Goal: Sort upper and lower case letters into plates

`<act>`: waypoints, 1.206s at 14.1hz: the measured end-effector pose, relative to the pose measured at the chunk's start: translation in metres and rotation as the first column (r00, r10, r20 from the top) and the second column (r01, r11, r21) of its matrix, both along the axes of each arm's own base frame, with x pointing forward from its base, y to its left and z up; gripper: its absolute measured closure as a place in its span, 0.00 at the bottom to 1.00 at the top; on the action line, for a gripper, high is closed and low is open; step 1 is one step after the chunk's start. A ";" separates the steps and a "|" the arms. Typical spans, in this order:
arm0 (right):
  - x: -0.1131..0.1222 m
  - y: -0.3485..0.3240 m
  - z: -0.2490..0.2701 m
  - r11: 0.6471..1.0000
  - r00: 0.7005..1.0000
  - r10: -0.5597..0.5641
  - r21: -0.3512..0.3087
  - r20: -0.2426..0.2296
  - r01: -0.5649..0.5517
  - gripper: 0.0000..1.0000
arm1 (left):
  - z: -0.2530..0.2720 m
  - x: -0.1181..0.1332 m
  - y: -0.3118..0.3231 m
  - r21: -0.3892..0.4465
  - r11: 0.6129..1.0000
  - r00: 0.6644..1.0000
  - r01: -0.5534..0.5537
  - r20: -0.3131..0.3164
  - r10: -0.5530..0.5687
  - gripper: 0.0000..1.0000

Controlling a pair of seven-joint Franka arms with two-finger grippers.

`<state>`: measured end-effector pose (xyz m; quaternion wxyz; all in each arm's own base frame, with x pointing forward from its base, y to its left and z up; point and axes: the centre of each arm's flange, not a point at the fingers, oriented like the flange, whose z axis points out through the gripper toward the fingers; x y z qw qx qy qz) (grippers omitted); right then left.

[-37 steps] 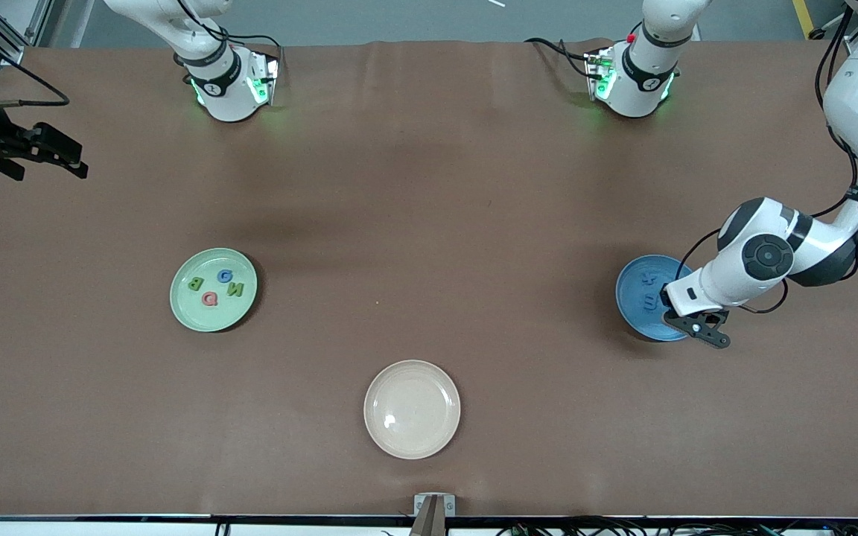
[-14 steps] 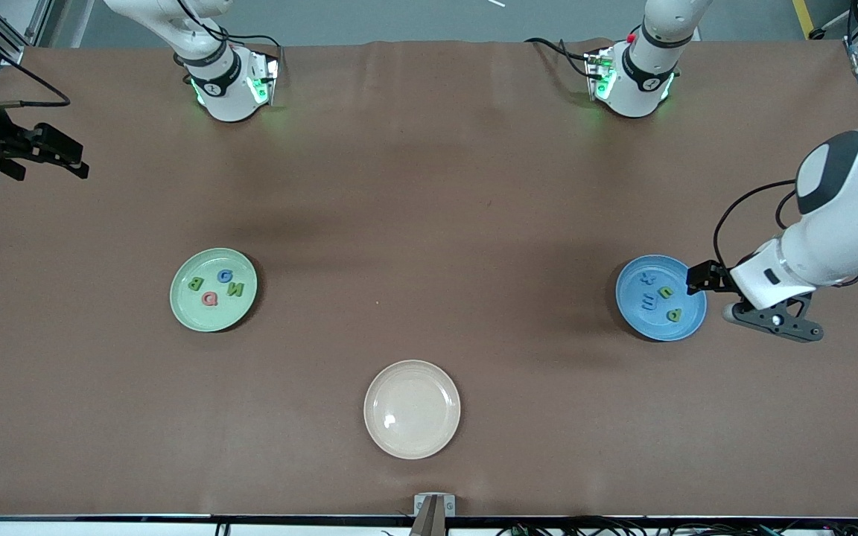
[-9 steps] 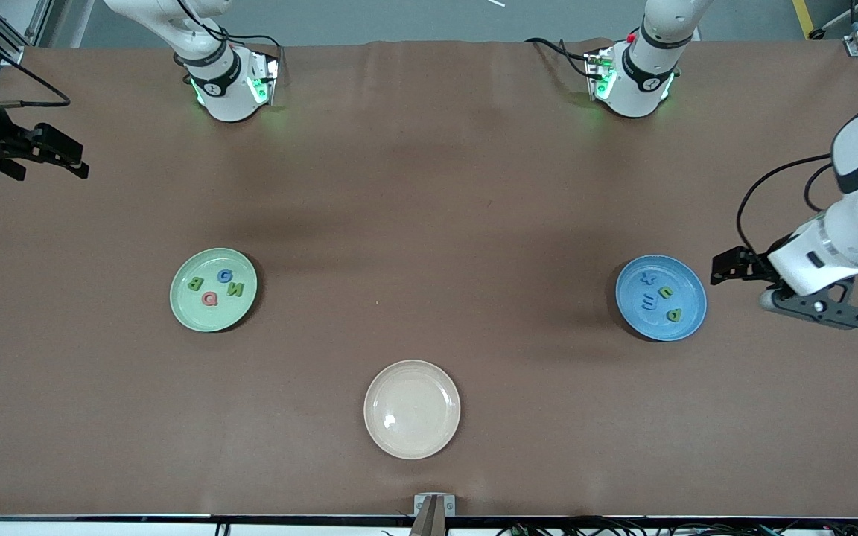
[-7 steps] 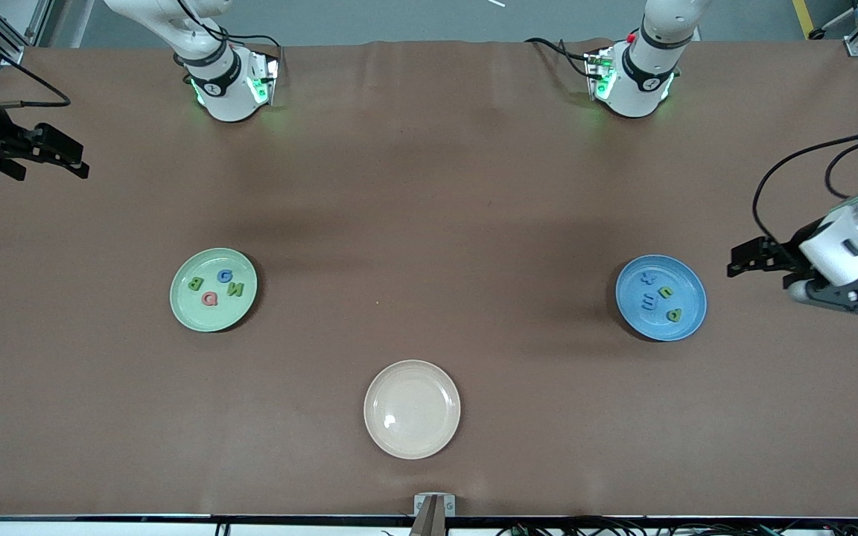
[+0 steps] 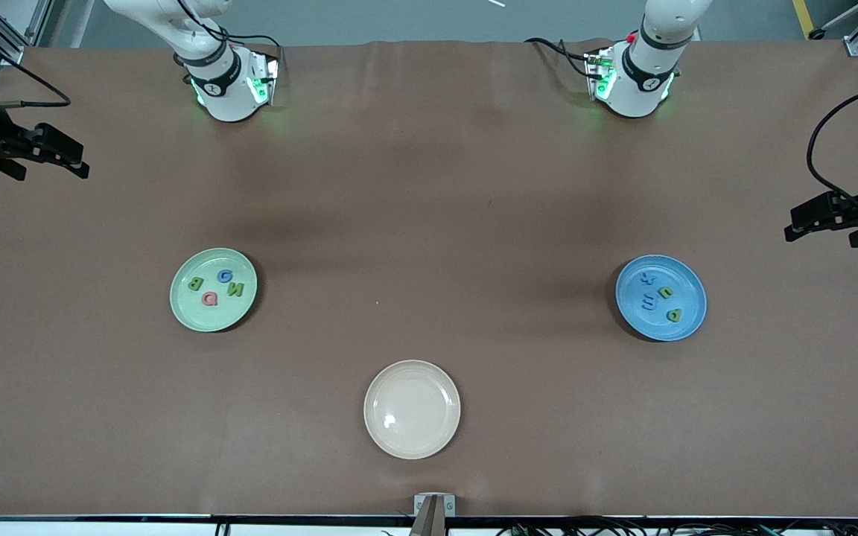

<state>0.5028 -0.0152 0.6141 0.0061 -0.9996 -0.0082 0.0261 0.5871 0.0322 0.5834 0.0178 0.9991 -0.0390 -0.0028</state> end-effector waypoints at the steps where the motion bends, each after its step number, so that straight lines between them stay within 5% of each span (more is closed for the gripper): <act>1: 0.000 0.000 0.000 1.000 1.000 0.000 0.000 0.000 0.000 0.00 | 0.000 -0.003 0.000 0.005 1.000 1.000 -0.016 -0.017 0.016 0.00; 17: 0.000 0.000 0.000 1.000 1.000 0.000 0.000 -0.001 0.000 0.00 | 0.033 -0.019 -0.021 0.006 0.999 0.999 -0.034 0.007 0.034 0.00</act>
